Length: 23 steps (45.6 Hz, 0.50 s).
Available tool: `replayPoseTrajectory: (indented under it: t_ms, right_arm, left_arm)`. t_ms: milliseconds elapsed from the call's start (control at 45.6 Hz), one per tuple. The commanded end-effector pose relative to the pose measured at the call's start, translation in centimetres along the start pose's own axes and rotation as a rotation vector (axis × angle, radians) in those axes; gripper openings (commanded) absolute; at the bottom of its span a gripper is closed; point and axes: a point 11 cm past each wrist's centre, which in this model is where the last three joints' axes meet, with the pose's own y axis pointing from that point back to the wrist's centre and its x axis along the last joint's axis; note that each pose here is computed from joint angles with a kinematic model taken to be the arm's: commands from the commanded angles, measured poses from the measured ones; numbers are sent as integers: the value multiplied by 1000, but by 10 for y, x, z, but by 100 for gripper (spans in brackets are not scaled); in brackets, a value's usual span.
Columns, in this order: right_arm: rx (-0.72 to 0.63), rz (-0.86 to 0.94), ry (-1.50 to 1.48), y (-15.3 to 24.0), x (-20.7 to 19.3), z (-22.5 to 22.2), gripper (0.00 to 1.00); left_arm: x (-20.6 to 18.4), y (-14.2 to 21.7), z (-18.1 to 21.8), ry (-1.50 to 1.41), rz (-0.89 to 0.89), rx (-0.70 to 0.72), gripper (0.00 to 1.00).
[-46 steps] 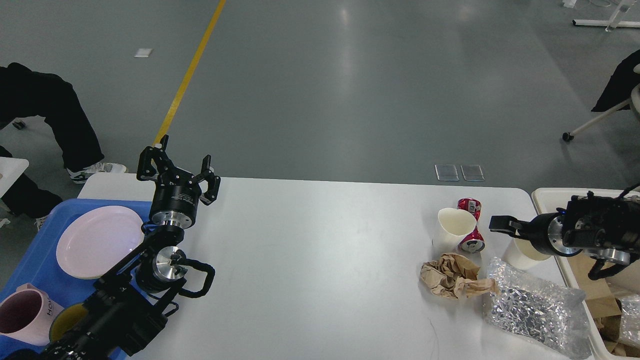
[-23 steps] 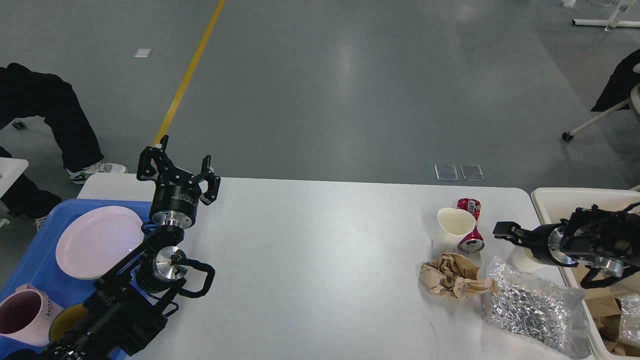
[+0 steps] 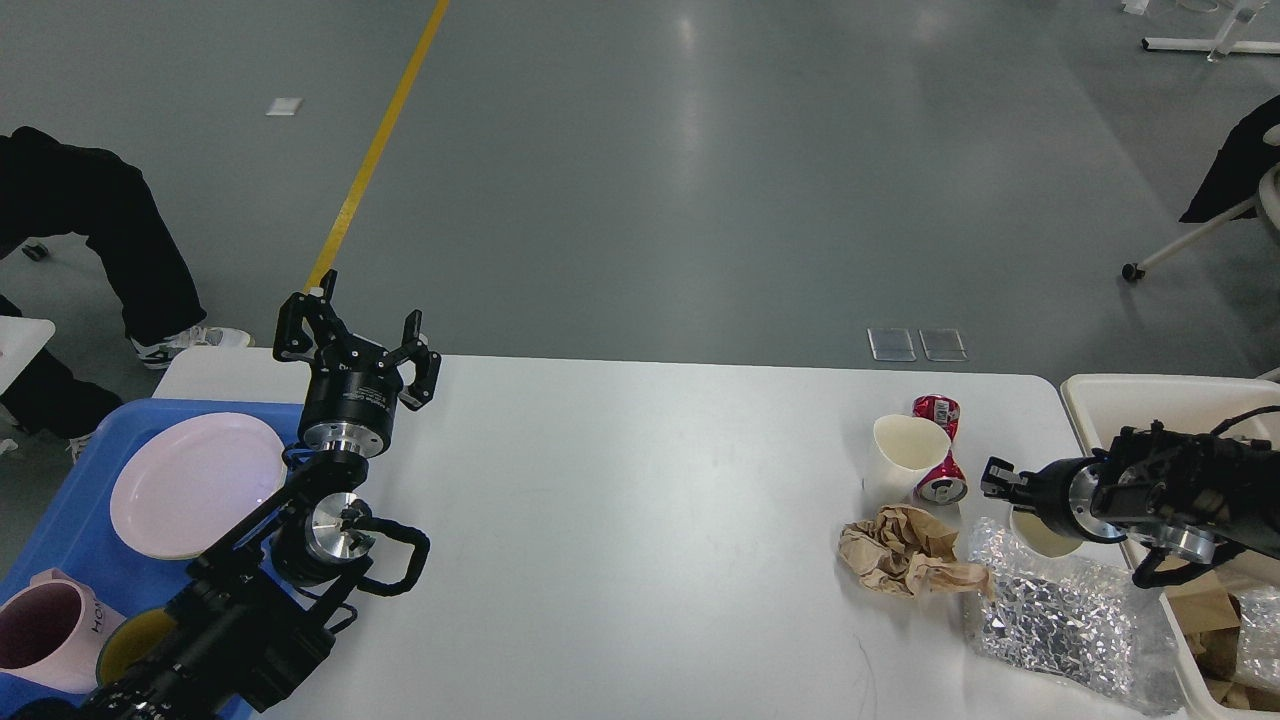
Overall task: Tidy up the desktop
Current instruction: 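Reach the right gripper to the white paper cup nearest the bin and grasp, then carry the white paper cup into the white bin with the right gripper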
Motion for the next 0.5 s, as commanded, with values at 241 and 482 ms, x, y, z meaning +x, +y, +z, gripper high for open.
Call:
replayPoseTrajectory:
  t_ms: [241, 482]
  right_arm:
    - [-32, 22, 23, 2, 4, 10, 0]
    - [-88, 16, 53, 7, 6, 23, 0]
  left_arm:
    - [0, 0, -1, 1, 0, 1, 96]
    - [0, 0, 0, 0, 0, 0, 96]
